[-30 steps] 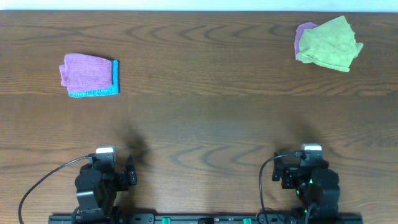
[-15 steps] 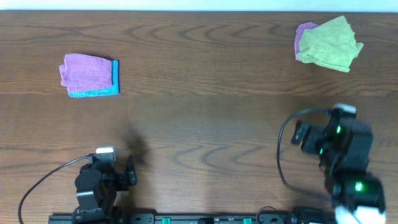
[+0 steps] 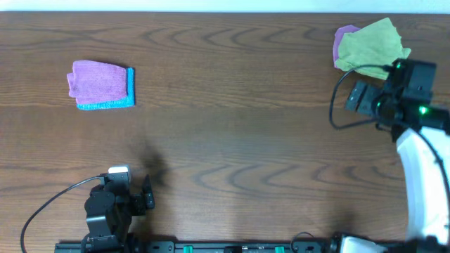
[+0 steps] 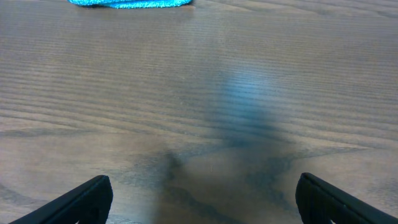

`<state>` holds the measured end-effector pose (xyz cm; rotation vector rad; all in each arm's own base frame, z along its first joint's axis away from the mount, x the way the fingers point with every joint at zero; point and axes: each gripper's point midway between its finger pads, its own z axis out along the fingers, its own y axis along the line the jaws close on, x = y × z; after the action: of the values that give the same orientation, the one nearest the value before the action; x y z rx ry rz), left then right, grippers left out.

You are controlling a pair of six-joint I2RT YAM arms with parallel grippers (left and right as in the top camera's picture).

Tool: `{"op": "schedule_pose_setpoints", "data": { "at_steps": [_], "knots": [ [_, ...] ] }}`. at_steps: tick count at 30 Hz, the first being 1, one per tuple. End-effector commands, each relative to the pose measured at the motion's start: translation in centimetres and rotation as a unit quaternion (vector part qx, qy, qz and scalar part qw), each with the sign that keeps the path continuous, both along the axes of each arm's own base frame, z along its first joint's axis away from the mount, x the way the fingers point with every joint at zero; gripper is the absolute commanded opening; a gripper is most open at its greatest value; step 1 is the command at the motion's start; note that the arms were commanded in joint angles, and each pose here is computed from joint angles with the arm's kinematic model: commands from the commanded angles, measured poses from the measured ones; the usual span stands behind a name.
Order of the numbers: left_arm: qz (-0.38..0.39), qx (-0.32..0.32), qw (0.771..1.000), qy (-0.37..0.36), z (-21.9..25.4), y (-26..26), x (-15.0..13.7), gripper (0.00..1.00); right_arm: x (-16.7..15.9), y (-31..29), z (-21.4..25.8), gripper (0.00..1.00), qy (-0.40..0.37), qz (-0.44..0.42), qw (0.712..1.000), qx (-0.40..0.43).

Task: Fold the cloth
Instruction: 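Reach the right gripper to the lime-green cloth and grasp it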

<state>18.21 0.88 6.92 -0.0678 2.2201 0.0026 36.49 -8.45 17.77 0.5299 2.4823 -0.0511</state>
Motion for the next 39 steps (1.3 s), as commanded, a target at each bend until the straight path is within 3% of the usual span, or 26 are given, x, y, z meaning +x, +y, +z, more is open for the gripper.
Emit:
{"op": "schedule_pose_setpoints", "data": {
  "at_steps": [1,8,18,25,39],
  "knots": [
    [-0.002,0.004,1.0,0.012,-0.9,0.0,-0.2,0.95,1.8,-1.9,0.9,0.99,-0.015,-0.022,1.0,0.003],
    [-0.002,0.004,1.0,0.012,-0.9,0.0,-0.2,0.95,5.7,-3.3,1.1,0.99,-0.056,0.005,0.998,0.009],
    [-0.002,0.004,1.0,0.012,-0.9,0.0,-0.2,0.96,6.1,-5.7,1.8,0.99,-0.067,-0.033,0.996,-0.043],
    [-0.002,0.004,1.0,0.012,-0.9,0.0,-0.2,0.96,9.3,-5.3,2.1,0.99,-0.122,-0.01,0.993,0.004],
    [-0.002,0.004,1.0,0.012,-0.9,0.0,-0.2,0.95,17.4,-7.2,-2.2,0.99,-0.095,-0.002,0.995,0.029]
  ]
}}
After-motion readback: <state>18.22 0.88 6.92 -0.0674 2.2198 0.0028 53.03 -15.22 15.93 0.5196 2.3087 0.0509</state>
